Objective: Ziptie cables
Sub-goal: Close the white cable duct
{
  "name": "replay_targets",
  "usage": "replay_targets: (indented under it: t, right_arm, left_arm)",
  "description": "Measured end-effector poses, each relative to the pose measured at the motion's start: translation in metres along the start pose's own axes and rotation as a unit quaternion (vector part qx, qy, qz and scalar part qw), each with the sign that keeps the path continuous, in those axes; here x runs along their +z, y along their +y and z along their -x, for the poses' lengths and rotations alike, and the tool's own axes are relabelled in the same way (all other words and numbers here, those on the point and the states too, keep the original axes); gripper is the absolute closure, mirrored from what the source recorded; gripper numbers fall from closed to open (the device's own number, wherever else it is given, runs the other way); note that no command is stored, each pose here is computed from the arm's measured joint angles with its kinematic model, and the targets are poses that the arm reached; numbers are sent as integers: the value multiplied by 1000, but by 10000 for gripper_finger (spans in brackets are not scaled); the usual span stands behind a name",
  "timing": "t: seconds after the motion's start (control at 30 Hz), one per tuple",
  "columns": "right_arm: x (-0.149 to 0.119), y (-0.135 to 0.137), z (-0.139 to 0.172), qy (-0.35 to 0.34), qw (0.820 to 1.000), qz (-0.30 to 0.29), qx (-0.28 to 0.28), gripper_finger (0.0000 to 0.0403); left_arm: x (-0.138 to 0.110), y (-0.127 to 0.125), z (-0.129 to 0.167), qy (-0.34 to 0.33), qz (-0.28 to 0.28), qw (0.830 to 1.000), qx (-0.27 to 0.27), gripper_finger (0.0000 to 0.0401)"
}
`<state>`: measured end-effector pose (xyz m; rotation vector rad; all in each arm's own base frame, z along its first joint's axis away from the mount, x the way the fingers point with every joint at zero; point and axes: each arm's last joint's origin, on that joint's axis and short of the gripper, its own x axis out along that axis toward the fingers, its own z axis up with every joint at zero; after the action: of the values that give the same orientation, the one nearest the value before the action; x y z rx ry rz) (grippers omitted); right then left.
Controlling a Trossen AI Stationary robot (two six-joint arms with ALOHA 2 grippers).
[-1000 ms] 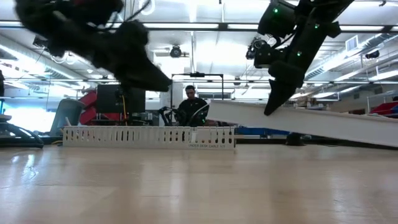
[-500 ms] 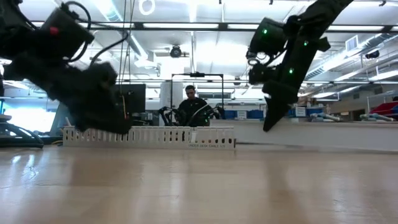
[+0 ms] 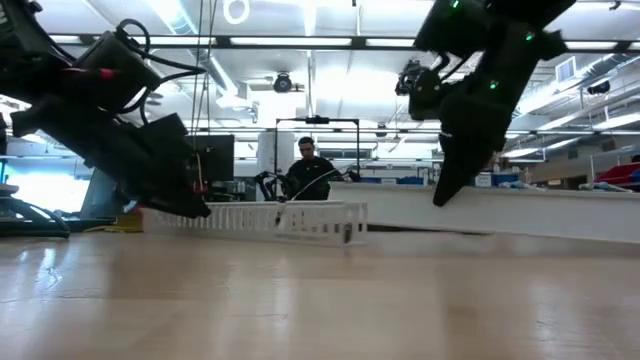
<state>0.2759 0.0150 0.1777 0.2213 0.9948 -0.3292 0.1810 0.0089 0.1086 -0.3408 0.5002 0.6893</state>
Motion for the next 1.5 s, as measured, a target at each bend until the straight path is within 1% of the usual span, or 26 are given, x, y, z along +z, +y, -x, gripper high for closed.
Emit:
replay_targets:
  t: [0.1,0.2,0.27,0.33,0.43,0.53,0.67,0.73,0.8,0.83,0.87,0.9,0.93,1.0,1.07,1.1,1.3,1.5]
  right_arm:
    - [-7,8,6,-8,999,-12,-36,399]
    - [-16,12,11,-17,994,-37,-99,399]
    - [-23,16,15,-29,989,-52,-134,399]
    - [-27,22,17,-34,988,-63,-139,399]
    - [-32,26,20,-33,987,-62,-146,399]
    - [-38,25,20,-28,982,-69,-173,399]
    - [-48,20,17,4,974,-66,-218,399]
    - [-50,20,12,20,972,-62,-226,399]
    - [-51,21,3,40,974,-65,-214,394]
    - [-50,22,0,38,975,-68,-207,389]
    - [-48,25,-3,31,978,-71,-195,381]
    - [-45,29,-8,27,982,-72,-171,372]
    - [-43,33,-13,25,986,-65,-149,362]
    - [-41,39,-18,12,992,-34,-124,341]
    - [-33,45,-20,-16,995,-28,-90,323]
    - [-32,47,-21,-18,996,-29,-80,314]
    - [-29,49,-19,-28,998,-38,-52,270]
    - [-27,52,-19,-22,998,-48,-18,237]
  left_arm:
    - [4,1,-2,-12,-3,1000,2,254]
    - [7,-1,-1,-24,-1,1000,-9,254]
    - [10,-3,-1,-37,2,999,-25,254]
    - [13,-6,-1,-47,6,998,-46,254]
    - [19,-10,1,-67,13,995,-78,254]
    - [23,-14,2,-79,16,991,-108,254]
    - [25,-15,2,-83,10,989,-124,254]
    - [24,-15,2,-82,8,989,-124,254]
    - [24,-15,2,-78,6,989,-126,254]
    - [24,-15,2,-78,6,989,-127,254]
    - [24,-15,2,-77,6,989,-129,254]
    - [24,-15,2,-77,5,989,-129,254]
    - [24,-15,2,-77,5,989,-129,254]
    - [24,-15,2,-76,4,989,-129,254]
    - [24,-15,2,-76,3,989,-129,254]
    - [23,-15,2,-75,3,989,-129,254]
    - [22,-15,2,-65,-2,989,-132,254]
    - [21,-15,2,-64,-13,989,-131,254]
